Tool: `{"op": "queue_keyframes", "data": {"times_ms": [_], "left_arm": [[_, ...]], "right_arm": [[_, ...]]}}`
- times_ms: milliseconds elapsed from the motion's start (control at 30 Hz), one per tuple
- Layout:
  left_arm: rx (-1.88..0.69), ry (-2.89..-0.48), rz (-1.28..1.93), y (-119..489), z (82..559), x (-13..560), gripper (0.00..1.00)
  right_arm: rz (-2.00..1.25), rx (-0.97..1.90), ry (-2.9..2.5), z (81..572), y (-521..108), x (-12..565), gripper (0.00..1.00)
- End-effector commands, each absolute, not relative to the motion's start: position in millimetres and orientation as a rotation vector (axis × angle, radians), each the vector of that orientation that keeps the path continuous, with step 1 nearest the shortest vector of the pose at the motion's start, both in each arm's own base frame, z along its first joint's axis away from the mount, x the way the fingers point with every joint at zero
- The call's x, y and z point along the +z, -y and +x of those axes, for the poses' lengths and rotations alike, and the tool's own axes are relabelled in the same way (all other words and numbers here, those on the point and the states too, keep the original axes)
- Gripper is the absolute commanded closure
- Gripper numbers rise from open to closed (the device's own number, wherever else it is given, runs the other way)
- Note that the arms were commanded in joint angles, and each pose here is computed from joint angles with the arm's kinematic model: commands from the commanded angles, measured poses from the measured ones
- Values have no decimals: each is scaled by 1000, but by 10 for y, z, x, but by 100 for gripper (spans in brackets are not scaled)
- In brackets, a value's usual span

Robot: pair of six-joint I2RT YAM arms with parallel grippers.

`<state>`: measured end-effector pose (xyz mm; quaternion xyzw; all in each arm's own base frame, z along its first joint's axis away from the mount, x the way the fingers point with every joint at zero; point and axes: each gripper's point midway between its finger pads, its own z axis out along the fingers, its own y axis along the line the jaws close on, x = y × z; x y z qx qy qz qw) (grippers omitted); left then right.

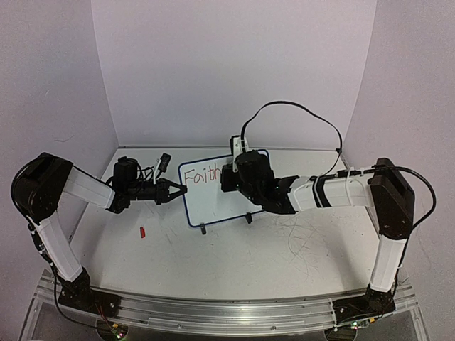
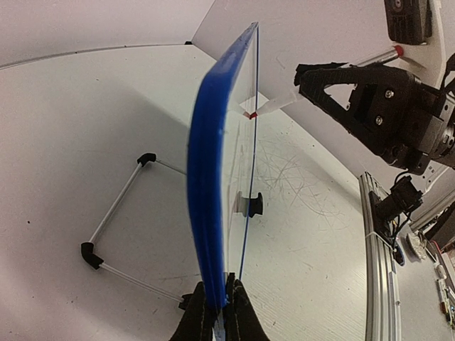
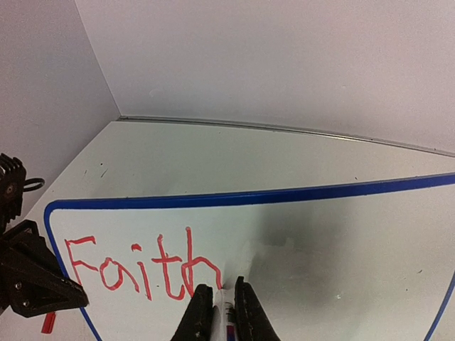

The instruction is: Write a sentence on the whiteboard

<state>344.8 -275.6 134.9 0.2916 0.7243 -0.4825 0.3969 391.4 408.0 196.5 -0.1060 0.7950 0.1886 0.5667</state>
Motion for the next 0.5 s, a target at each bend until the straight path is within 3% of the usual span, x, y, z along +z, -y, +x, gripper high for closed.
{"op": "queue_keyframes", "data": {"times_ms": [0,233,467], "left_arm": [[-1180,-1825,776,2780,3461,1385,100],[-1176,-1825,775,2778,3466,1383,100],[-1173,-1828,770,2775,3472,1381,100]], "right_arm": [[-218,418,-1883,3921,-3953,1955,100],[-206,401,-1867,3918,-3894,2065,100],[-207,614,-1728,3600,-3755,2937,100]]}}
